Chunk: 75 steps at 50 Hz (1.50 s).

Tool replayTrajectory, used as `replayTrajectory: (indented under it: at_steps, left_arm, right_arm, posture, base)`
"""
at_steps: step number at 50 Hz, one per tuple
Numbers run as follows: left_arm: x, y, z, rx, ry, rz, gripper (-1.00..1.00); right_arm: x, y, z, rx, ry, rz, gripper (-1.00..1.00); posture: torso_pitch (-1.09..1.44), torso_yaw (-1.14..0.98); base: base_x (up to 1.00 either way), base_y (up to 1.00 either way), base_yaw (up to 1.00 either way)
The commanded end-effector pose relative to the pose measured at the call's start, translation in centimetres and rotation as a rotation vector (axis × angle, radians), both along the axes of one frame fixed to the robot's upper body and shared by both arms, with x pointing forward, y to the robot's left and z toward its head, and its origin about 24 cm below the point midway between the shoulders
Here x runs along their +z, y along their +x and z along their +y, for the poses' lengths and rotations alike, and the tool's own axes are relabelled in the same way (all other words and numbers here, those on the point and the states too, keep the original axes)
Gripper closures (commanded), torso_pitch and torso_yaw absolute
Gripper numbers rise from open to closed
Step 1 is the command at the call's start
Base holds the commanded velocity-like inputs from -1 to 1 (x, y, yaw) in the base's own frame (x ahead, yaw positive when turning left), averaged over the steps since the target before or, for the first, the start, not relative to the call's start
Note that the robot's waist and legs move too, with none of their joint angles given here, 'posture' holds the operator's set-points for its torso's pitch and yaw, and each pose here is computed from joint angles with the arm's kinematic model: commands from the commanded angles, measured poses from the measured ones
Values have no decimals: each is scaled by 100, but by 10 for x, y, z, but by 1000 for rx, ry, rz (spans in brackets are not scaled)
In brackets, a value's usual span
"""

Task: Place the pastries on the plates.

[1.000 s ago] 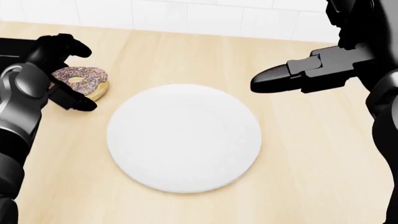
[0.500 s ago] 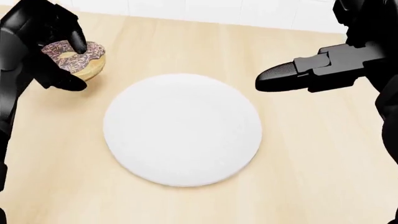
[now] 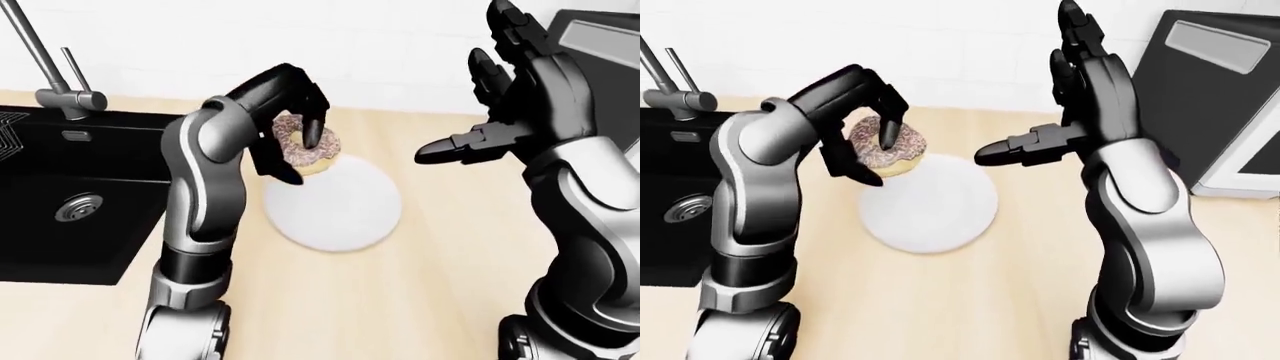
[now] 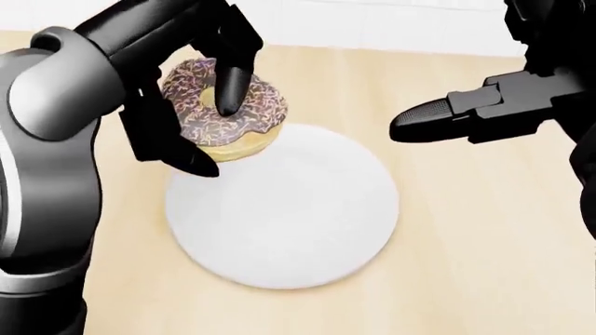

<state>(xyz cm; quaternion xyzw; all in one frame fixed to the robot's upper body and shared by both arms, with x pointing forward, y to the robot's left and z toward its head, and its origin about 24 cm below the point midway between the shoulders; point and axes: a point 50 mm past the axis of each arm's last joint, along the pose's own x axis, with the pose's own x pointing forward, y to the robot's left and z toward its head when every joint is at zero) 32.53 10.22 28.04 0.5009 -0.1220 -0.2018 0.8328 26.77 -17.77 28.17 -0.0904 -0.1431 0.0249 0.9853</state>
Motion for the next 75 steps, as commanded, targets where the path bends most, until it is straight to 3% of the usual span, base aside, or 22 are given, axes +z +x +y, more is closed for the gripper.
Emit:
replayTrajectory:
  at_steps: [1,3,7,17,21,26,41,50,66,75]
  left_arm:
    - [-16,-6,-12,-63,-27,38,80]
    - [-21,-8,-19,-110,-20,70,77]
    - [-26,-7,-30,-149,-31,103,78]
    - [-48,-8,-50,-209,19,163,71]
    - [-53,-11,-56,-225,36,174,40]
    - [-56,-13,-57,-235,41,179,15]
    - [-67,-24,-68,-287,58,195,-22]
    - [-72,-24,-67,-289,67,201,-54]
    - [-36,-33,-43,-262,75,149,-62]
    - [-37,-33,-23,-224,45,138,-64]
  right_arm:
    - [-3,-2,1,1,30,-18,-100]
    - [-4,-1,0,1,31,-18,-100]
    - [-4,-2,0,0,33,-17,-100]
    - [-6,-3,-5,-5,40,-19,-100]
    - [-7,-3,-7,-7,41,-17,-100]
    - [-8,-2,-7,-8,44,-17,-100]
    - [-6,-4,-9,-12,50,-21,-100]
    - [-7,-4,-10,-13,52,-21,-100]
    - [3,-6,-10,-16,48,-33,-100]
    - [13,-14,-11,-22,36,-41,-100]
  posture:
    - [0,0]
    - [0,0]
    - [0,0]
    - [0,0]
    - [0,0]
    - [0,0]
    - [0,0]
    - [0,0]
    - [0,0]
    - [0,0]
  base:
    - [0,0,0]
    - [0,0,0]
    - [0,0,0]
    - [0,0,0]
    - [0,0,0]
    - [0,0,0]
    - [0,0,0]
    - [0,0,0]
    - [0,0,0]
    - [0,0,0]
